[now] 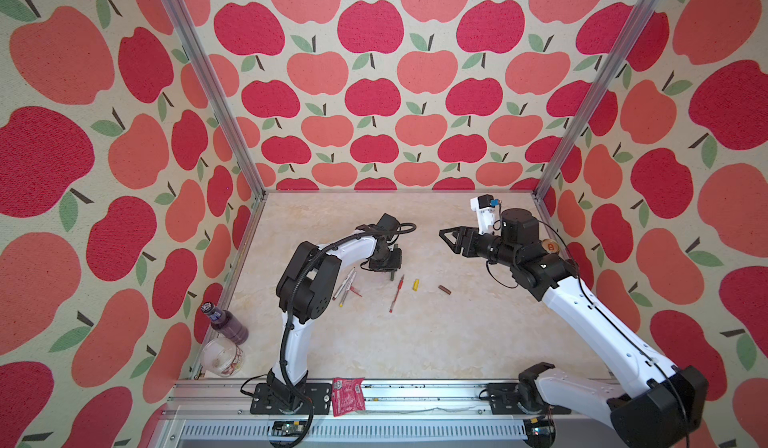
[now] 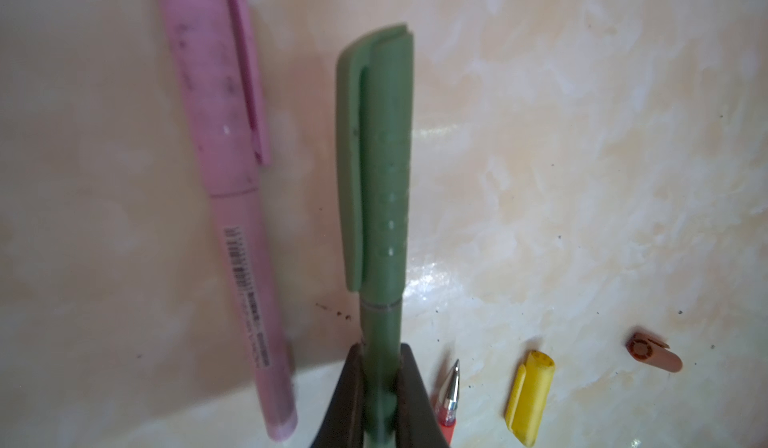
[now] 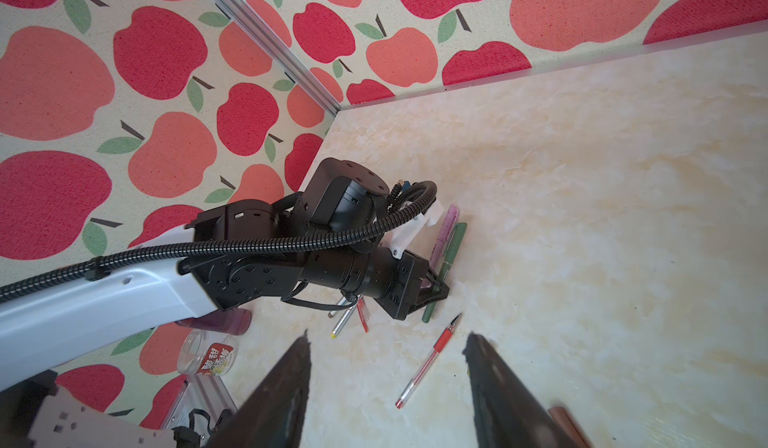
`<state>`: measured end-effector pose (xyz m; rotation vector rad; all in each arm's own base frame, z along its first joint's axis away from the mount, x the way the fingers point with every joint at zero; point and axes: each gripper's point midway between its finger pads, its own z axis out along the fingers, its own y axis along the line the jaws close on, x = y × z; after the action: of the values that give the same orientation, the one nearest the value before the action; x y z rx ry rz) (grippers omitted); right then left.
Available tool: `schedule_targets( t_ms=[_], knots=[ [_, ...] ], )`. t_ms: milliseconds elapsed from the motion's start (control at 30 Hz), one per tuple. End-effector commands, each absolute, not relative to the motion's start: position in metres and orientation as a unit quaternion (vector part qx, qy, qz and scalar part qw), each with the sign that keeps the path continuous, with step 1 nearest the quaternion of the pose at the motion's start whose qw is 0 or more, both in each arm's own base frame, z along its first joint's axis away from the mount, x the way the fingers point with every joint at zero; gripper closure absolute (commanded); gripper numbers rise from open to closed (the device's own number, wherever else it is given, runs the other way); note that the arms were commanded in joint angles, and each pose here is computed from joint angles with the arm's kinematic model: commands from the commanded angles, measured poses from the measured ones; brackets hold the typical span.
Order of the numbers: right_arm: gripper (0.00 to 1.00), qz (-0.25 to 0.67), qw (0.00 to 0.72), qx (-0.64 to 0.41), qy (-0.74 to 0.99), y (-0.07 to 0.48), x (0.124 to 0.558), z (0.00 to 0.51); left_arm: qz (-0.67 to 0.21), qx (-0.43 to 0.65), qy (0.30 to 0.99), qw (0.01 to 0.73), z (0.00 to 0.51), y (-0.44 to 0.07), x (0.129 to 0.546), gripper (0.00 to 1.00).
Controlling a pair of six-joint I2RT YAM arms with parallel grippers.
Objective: Insert the pens into the pen caps
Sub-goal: 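Lower the capped green pen onto the table with the left gripper and release it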
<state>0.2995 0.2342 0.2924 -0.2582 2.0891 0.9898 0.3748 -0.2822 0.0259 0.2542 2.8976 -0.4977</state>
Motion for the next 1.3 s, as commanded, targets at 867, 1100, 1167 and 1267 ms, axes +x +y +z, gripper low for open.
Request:
schedule_targets(
  t_ms=[867,1100,1167,1267],
  knots=[
    [0.38,0.398,0.399,-0.105,0.819,0.230,0.296,0.295,-0.167,0.086,0.977,0.100,0.024,-0.290,0.384,0.73],
    [0.38,0.402,0.403,-0.103,0.816,0.229,0.293,0.299,-0.169,0.084,0.977,0.100,0.019,-0.295,0.392,0.77],
    [0.38,0.401,0.405,-0.103,0.815,0.228,0.292,0.299,-0.170,0.083,0.977,0.101,0.018,-0.296,0.393,0.78],
    [0.38,0.398,0.407,-0.104,0.816,0.226,0.291,0.300,-0.170,0.081,0.976,0.106,0.019,-0.297,0.396,0.82]
  ],
)
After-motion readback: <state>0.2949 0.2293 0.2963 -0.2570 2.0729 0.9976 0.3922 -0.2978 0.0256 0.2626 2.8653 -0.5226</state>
